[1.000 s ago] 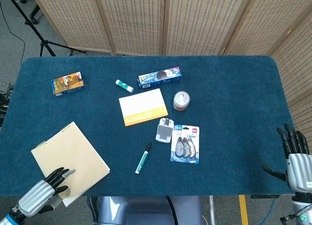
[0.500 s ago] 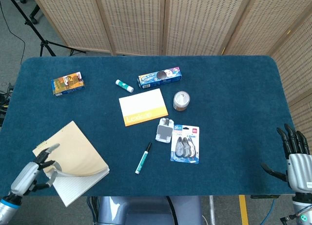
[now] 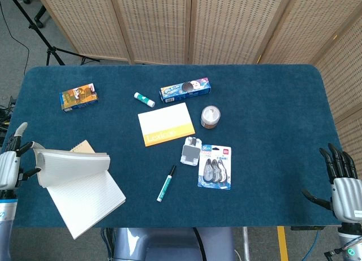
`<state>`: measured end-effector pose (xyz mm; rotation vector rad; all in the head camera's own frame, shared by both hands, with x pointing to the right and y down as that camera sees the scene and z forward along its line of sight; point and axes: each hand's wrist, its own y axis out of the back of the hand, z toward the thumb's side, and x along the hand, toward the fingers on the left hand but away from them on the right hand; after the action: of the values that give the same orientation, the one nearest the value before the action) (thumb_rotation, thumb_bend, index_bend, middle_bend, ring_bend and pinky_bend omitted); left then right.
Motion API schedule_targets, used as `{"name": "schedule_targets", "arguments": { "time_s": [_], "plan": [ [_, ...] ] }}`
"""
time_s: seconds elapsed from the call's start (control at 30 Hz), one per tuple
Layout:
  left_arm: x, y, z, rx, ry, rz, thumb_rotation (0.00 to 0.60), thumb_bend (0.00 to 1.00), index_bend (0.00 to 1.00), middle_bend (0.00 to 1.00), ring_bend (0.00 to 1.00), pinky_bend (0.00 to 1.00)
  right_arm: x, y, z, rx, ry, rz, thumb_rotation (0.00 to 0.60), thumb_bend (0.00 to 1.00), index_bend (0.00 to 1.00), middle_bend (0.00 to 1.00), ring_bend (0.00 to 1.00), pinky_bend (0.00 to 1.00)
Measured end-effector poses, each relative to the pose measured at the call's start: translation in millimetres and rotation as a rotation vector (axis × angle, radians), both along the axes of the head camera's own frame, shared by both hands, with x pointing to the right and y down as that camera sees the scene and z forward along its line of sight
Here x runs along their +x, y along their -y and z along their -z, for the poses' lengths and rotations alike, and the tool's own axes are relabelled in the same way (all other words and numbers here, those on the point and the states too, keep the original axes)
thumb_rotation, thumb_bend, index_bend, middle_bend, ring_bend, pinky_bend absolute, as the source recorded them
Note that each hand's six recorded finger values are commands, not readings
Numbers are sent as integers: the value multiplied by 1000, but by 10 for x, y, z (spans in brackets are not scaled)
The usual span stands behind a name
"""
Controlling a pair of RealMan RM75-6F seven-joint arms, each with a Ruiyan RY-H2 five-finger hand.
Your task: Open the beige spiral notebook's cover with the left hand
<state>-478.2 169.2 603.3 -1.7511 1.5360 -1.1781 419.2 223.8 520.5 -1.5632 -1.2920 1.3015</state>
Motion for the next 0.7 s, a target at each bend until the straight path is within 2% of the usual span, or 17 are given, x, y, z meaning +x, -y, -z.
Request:
{"name": "schedule_targets", "arguments": {
  "time_s": [0.2,0.5,0.7],
  "plan": [
    [-131,228,-41,37,251,58,600,543,916,0,0,0,-5,1,-15,-5,0,2,600,0,0,0,0,0],
    [-410,515,-238,6,653,172,600,543,916,0,0,0,-7,4,-45,-13,-7,1,600,0,0,0,0,0],
    [-562,640,-270,10,886,194,600,544,917,0,0,0,-26,1,-77,-22,-12,6,600,0,0,0,0,0]
  ]
}}
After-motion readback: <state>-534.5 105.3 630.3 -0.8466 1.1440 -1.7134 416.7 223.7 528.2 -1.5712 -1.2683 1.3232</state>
